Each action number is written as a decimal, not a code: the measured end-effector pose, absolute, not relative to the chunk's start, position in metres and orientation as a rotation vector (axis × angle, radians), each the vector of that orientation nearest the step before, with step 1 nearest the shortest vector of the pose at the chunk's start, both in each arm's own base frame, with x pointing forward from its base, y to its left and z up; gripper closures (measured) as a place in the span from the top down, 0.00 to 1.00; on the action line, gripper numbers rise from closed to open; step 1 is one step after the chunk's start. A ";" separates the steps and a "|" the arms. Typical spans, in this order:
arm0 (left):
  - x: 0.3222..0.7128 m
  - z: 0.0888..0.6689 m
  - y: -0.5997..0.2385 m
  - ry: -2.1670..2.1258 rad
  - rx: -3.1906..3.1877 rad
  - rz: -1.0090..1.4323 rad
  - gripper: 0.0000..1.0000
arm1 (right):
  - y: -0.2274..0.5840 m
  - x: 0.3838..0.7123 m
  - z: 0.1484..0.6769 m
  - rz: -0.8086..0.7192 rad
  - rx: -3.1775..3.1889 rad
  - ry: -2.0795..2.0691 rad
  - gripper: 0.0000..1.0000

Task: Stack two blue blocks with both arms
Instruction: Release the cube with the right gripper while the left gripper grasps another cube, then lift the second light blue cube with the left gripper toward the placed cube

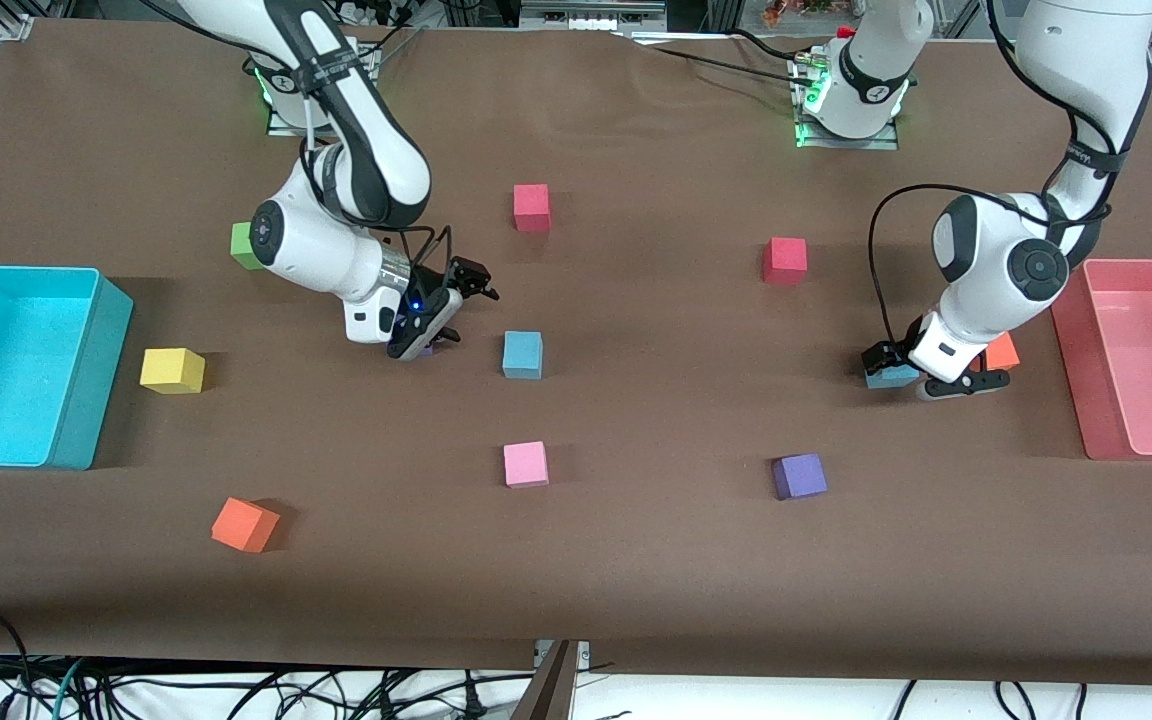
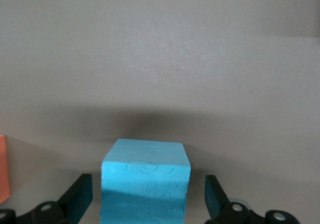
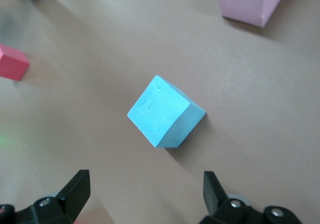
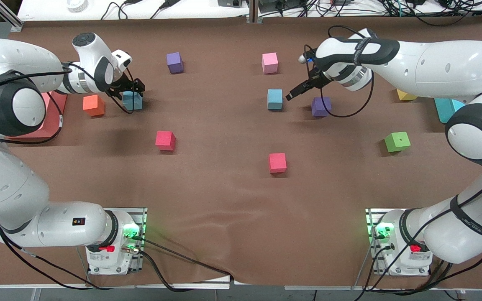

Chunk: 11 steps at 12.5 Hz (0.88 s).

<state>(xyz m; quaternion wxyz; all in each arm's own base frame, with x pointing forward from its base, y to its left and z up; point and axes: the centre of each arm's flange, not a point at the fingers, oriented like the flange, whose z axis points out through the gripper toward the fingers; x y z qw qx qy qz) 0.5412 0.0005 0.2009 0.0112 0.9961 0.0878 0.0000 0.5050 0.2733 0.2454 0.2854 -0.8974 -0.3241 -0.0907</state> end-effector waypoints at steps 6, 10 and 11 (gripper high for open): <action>0.543 0.213 -0.002 0.267 3.109 -0.047 0.59 | 0.249 0.484 0.193 -0.542 -2.197 -1.121 1.00; 0.554 0.335 -0.043 0.213 3.108 -0.002 0.59 | 0.243 0.476 0.161 -0.688 -2.178 -1.144 1.00; 0.554 0.368 -0.073 0.233 3.101 -0.020 0.59 | 0.243 0.474 0.154 -0.715 -2.174 -1.144 1.00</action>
